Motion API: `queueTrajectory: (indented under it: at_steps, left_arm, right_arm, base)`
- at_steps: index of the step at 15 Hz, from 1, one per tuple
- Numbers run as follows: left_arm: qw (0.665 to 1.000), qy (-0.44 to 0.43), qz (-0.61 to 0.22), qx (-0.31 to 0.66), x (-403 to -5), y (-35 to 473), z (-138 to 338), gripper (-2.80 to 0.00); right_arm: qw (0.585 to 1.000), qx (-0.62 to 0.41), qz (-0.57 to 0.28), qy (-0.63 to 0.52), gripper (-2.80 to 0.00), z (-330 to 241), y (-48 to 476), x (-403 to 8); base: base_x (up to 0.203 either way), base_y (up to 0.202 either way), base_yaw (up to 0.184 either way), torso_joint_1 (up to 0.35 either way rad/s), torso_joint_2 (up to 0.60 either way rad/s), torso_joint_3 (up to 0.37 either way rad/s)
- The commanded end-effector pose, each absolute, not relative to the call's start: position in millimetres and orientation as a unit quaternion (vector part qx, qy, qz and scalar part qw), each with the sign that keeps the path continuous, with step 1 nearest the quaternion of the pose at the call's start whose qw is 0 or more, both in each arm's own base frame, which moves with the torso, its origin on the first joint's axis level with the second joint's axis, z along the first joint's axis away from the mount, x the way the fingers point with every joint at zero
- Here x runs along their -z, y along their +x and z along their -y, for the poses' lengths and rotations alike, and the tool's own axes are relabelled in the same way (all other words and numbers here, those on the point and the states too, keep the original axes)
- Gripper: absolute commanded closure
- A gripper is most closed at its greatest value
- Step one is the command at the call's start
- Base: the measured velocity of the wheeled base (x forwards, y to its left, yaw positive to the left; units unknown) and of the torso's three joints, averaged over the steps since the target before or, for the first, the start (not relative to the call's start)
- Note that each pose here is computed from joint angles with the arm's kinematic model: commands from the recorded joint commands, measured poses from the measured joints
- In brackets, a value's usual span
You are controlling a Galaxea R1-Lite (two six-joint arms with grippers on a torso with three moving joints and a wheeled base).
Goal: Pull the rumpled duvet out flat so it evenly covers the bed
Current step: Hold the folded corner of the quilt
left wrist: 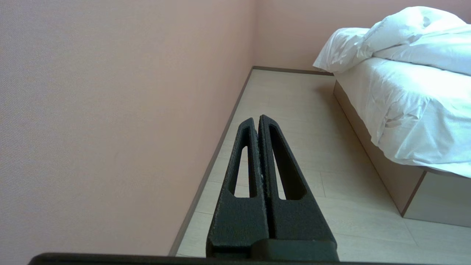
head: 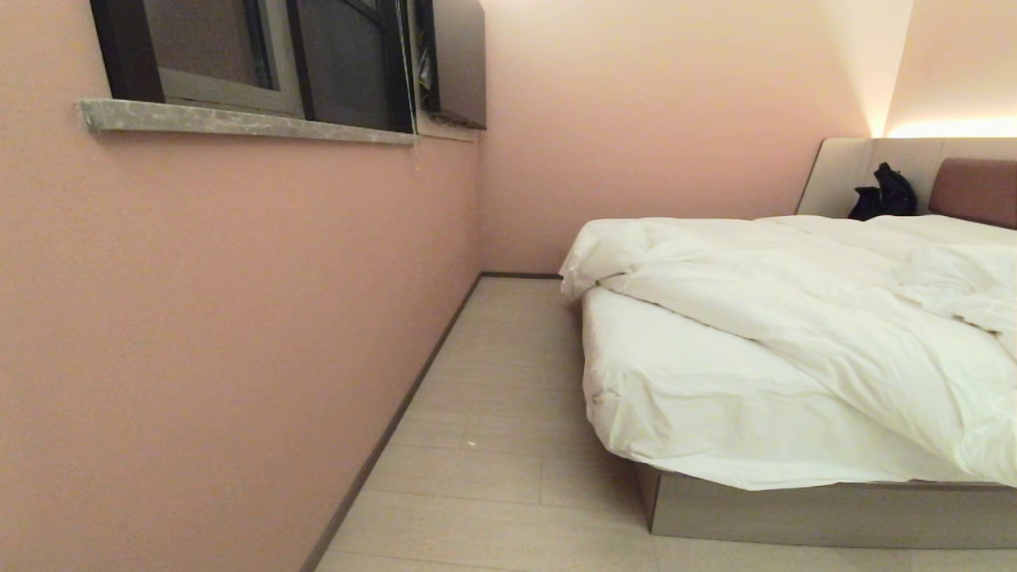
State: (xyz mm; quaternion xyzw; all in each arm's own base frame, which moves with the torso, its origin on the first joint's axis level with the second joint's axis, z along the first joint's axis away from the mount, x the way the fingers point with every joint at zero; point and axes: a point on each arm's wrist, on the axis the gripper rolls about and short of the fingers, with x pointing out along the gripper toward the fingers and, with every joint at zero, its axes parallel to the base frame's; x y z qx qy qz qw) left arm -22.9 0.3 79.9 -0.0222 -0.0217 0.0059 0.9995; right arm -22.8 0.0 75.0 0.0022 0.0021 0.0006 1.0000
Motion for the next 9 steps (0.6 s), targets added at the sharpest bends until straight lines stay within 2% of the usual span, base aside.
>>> queueTrajectory:
  at_steps: [1, 9]
  left_arm:
    - [0.999, -0.022, 0.022, -0.006, -79.9, -22.9, -0.3, 0.0]
    - [1.0, -0.022, 0.022, -0.006, -79.9, -22.9, -0.3, 0.0]
  right_arm:
    - [1.0, -0.001, -0.002, 0.002, 0.0, 0.0, -22.8, -75.0]
    - [1.0, -0.001, -0.002, 0.002, 0.0, 0.0, -22.8, -75.0]
  base:
    - [0.0, 0.0, 0.0, 0.0, 0.0, 0.0]
    - [0.0, 0.0, 0.0, 0.0, 0.0, 0.0]
